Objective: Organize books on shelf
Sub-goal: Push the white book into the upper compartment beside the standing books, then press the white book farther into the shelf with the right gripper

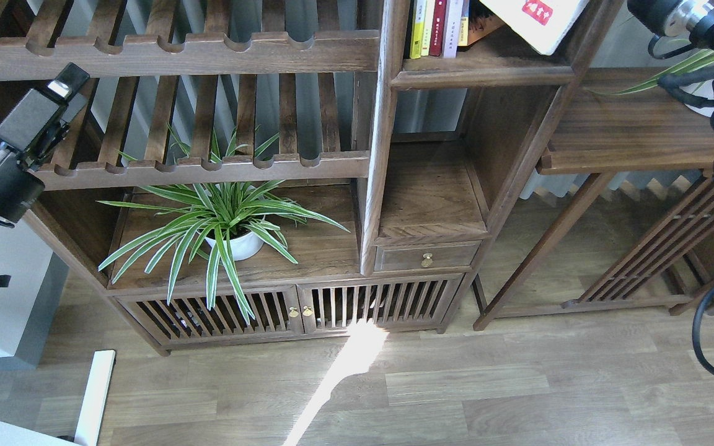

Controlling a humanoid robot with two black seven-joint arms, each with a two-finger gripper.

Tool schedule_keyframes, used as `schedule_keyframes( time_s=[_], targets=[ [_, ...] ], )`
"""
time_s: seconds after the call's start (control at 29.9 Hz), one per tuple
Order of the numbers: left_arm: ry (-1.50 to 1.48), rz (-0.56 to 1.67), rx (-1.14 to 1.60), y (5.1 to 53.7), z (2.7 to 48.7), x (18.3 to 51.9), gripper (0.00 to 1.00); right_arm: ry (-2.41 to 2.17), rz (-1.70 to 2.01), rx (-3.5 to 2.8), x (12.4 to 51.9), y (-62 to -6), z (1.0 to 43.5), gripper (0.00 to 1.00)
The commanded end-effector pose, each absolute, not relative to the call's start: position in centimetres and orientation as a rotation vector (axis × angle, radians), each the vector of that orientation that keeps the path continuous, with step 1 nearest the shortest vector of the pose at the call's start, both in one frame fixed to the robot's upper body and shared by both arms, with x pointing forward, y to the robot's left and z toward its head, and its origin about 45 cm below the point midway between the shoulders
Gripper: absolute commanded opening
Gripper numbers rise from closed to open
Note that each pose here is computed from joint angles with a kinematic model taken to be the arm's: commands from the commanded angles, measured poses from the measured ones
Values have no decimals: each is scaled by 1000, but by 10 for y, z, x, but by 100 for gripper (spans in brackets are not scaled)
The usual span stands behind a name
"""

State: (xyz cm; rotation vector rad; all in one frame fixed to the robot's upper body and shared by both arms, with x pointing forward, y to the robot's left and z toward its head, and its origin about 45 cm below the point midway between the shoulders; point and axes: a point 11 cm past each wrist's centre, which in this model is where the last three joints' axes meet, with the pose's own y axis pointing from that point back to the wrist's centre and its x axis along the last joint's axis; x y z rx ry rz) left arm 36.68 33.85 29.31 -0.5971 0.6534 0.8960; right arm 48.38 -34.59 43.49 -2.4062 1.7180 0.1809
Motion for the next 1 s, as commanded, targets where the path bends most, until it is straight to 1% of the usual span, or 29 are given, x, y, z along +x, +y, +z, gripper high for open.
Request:
schedule_keyframes(
  time_s=[0.0,0.23,0.4,0.64,0.97],
  targets=[
    [655,895,-597,338,293,367,99,1709,137,-2426,483,-350,443,3],
    [655,895,-597,338,293,367,99,1709,81,-2453,476,-364,455,2],
    [658,890,-592,335,291,366,99,1725,80,-2441,480,-361,457,2],
    [660,889,-591,335,291,366,99,1765,117,-2426,489,-356,443,2],
    [672,887,-580,333,286,365,99,1839,168,-2361,505,-339,439,2]
  ],
)
